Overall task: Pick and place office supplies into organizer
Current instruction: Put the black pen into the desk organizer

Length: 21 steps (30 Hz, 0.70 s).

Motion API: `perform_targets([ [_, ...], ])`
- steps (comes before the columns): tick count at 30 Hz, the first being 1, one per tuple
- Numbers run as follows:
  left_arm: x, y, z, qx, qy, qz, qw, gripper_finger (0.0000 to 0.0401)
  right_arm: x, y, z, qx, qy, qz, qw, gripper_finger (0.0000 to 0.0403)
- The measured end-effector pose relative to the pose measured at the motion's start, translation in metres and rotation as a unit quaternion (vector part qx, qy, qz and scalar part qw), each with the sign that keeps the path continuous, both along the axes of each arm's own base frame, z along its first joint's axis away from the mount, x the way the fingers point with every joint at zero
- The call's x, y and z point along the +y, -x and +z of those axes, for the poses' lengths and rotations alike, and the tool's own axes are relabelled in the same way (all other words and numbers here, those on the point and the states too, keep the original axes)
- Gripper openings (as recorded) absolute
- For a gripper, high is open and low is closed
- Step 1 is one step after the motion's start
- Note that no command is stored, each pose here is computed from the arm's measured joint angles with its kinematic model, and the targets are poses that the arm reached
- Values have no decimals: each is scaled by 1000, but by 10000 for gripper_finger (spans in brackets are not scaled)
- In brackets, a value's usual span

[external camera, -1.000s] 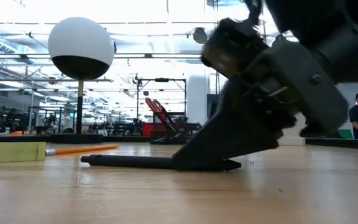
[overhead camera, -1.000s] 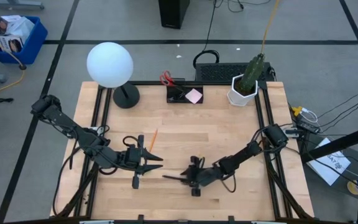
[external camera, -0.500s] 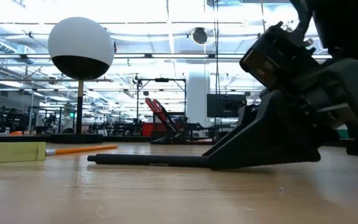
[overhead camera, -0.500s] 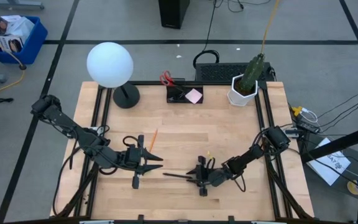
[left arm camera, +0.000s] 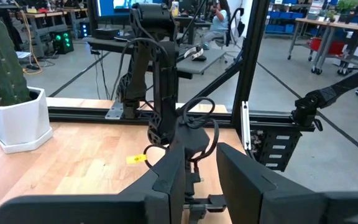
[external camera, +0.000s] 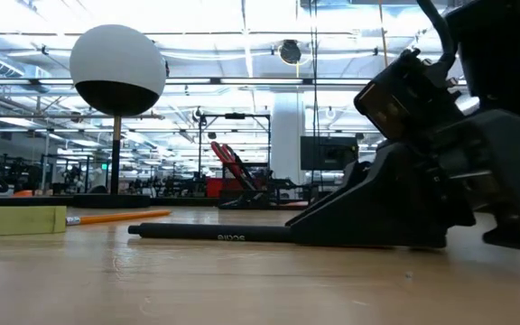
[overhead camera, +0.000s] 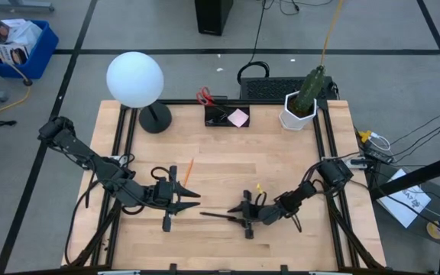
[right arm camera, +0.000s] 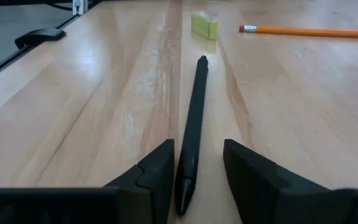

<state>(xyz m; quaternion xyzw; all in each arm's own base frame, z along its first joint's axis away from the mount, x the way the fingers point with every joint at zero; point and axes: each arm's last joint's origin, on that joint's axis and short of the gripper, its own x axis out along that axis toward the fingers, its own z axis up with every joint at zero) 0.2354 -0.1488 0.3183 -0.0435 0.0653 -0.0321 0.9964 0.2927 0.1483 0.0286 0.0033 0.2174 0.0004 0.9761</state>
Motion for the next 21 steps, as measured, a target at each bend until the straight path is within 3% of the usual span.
perform_targets([
  [11,0,0,0,0,0,0,1000,97,12,-24,7,12,15,-28,999,134],
  [21,0,0,1,-2,10,1,1000,97,11,-25,6,21,10,-33,999,131],
])
